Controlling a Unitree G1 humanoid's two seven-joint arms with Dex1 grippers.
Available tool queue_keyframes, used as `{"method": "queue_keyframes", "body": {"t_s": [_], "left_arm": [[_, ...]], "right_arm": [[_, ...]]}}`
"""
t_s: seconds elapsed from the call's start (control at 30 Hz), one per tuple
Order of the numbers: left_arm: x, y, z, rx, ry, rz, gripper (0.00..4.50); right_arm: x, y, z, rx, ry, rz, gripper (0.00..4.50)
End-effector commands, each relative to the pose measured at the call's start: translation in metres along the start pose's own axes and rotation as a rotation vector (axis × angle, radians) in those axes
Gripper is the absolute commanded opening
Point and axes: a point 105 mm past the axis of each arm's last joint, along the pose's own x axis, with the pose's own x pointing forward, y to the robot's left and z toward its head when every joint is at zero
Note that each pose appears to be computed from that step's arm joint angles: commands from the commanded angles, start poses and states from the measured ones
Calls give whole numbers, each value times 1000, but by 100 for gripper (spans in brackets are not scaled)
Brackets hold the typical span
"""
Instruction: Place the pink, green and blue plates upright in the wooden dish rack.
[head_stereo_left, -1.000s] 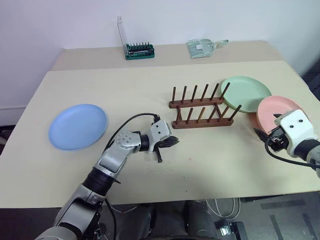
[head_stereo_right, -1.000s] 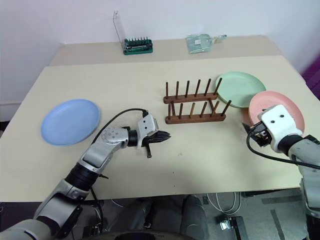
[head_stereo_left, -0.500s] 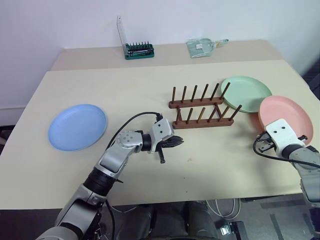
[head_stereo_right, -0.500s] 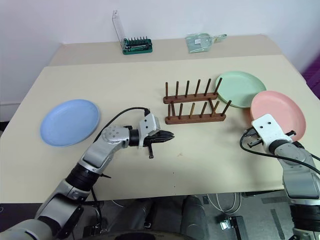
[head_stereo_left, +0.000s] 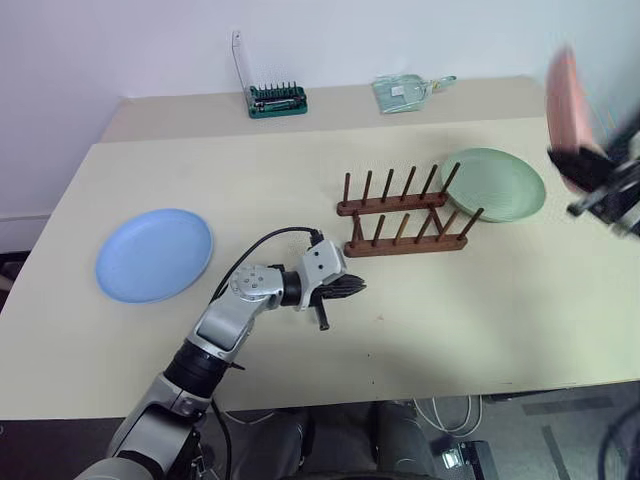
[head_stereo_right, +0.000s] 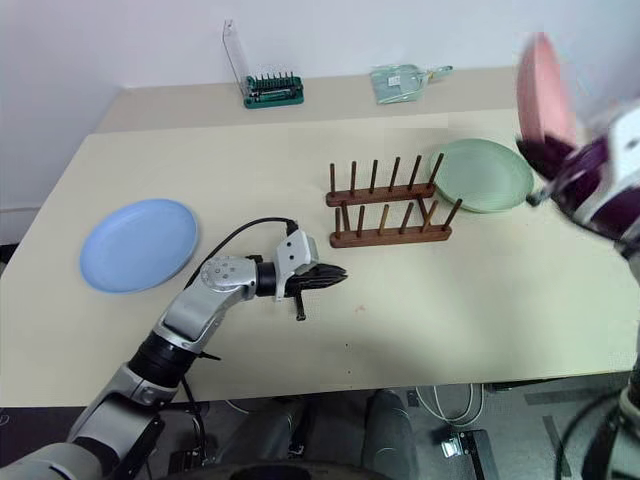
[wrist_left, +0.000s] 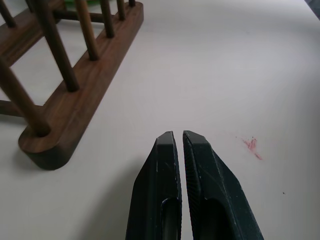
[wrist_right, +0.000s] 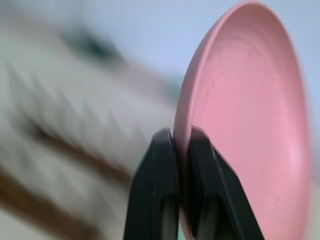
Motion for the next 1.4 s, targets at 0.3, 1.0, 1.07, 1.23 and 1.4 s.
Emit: {"method": "queue_keyframes", "body": {"t_s": [0.3, 1.0, 1.07, 1.23, 1.4], "left_arm": [[-6, 6, 10, 19, -35, 45, 24], [-5, 3, 10, 14, -31, 39, 24], [-4, 3, 11, 15, -32, 37, 24], [-4, 5, 11, 18, -33, 40, 24], [-7, 5, 11, 19, -31, 51, 24]], "right_arm": [[17, -3, -9, 373, -41, 116, 3], [9, 5, -1, 437, -79, 179, 3], [10, 7, -6, 444, -57, 181, 3], [13, -10, -29, 515, -27, 109, 3], [12, -14, -46, 543, 18, 98, 36]]}}
